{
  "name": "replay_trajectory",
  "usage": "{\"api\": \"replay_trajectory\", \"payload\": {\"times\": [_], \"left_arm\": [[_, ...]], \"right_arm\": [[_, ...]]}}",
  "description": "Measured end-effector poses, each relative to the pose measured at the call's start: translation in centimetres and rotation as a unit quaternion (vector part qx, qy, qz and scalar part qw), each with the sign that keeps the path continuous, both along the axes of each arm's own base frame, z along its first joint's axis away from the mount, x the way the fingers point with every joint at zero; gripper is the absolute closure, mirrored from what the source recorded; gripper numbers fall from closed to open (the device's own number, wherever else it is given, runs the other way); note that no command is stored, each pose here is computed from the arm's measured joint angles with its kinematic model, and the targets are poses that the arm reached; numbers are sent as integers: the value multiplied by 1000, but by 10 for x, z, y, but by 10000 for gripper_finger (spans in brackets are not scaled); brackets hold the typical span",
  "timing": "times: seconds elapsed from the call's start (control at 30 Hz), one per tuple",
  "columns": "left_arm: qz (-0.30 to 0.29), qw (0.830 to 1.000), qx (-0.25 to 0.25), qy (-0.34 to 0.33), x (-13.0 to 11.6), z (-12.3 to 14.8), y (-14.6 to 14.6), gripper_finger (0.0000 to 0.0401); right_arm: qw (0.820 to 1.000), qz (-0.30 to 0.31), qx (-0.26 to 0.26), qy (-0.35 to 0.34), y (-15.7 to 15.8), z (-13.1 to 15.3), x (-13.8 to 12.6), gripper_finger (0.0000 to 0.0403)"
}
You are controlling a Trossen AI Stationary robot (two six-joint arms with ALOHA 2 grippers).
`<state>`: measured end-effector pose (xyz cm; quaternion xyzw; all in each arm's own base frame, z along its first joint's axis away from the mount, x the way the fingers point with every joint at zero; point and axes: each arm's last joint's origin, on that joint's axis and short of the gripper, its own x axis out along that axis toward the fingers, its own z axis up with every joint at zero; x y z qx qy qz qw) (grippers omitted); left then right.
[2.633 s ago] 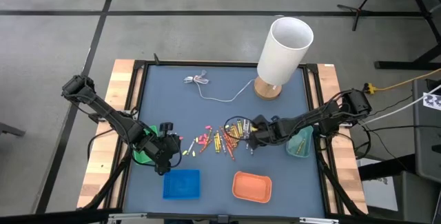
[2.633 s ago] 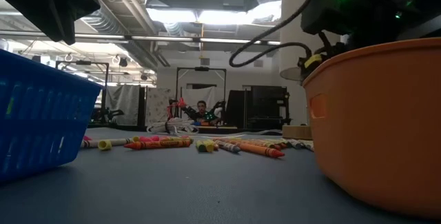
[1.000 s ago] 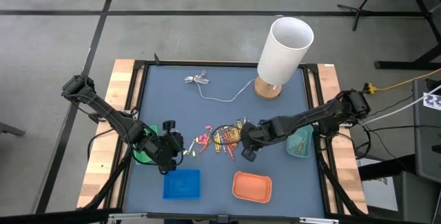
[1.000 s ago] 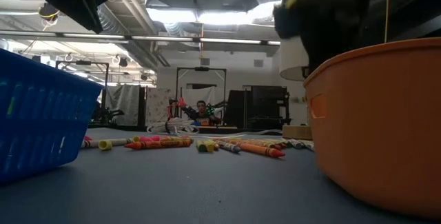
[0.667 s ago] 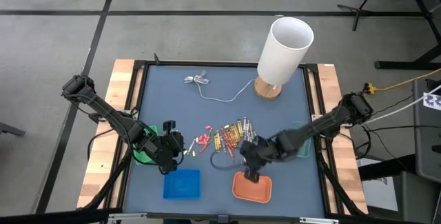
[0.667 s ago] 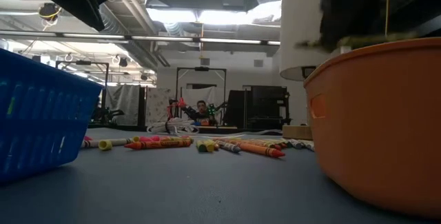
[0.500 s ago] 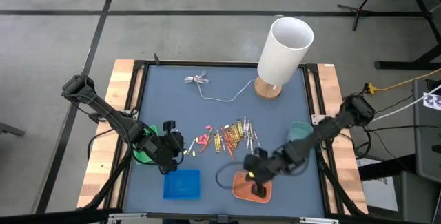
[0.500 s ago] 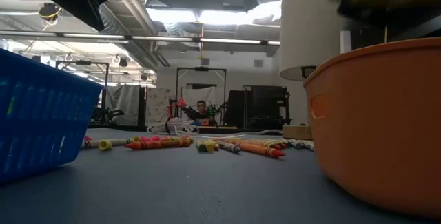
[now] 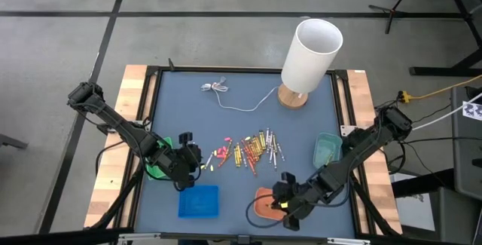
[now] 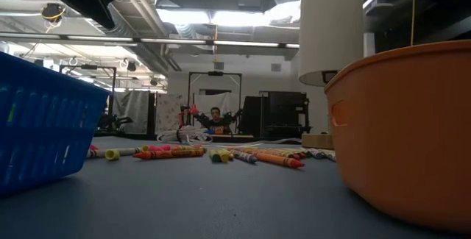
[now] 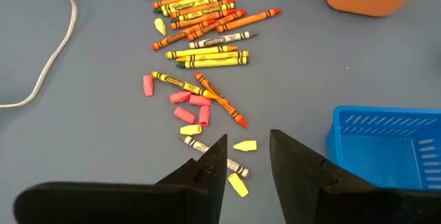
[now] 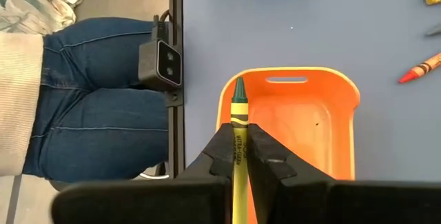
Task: Sort crayons
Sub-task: Put the green crayon into the orange bin, then put the gray crayon into the blue bin
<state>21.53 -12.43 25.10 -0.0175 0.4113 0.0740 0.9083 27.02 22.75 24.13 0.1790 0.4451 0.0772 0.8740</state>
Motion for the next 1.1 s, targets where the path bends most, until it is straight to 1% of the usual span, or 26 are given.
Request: {"api": "replay_trajectory", "payload": {"times": [0.23, 0.37, 0.47, 0.63, 0.73, 0.83, 1.1], "left_arm": [[15, 1000, 4, -26, 8, -2, -2, 307], [31, 999, -1, -18, 16, -11, -4, 307], [55, 998, -6, -3, 21, -21, -4, 307], [86, 996, -7, 16, 30, -36, -3, 307], [97, 995, -4, 27, 34, -44, -2, 307], [104, 994, 0, 38, 37, -50, -2, 307], [162, 985, -15, 49, 45, -66, 3, 307]], "right_arm": [[1000, 0, 0, 0, 0, 0, 0, 384], [1000, 0, 0, 0, 0, 0, 0, 380], [1000, 0, 0, 1, 0, 0, 0, 359], [1000, 0, -1, 0, 0, 0, 0, 307], [1000, -1, -2, 0, 0, 0, 0, 288], [1000, -2, -3, -1, 0, 0, 0, 280], [1000, -2, -4, -1, 0, 0, 0, 279]]}}
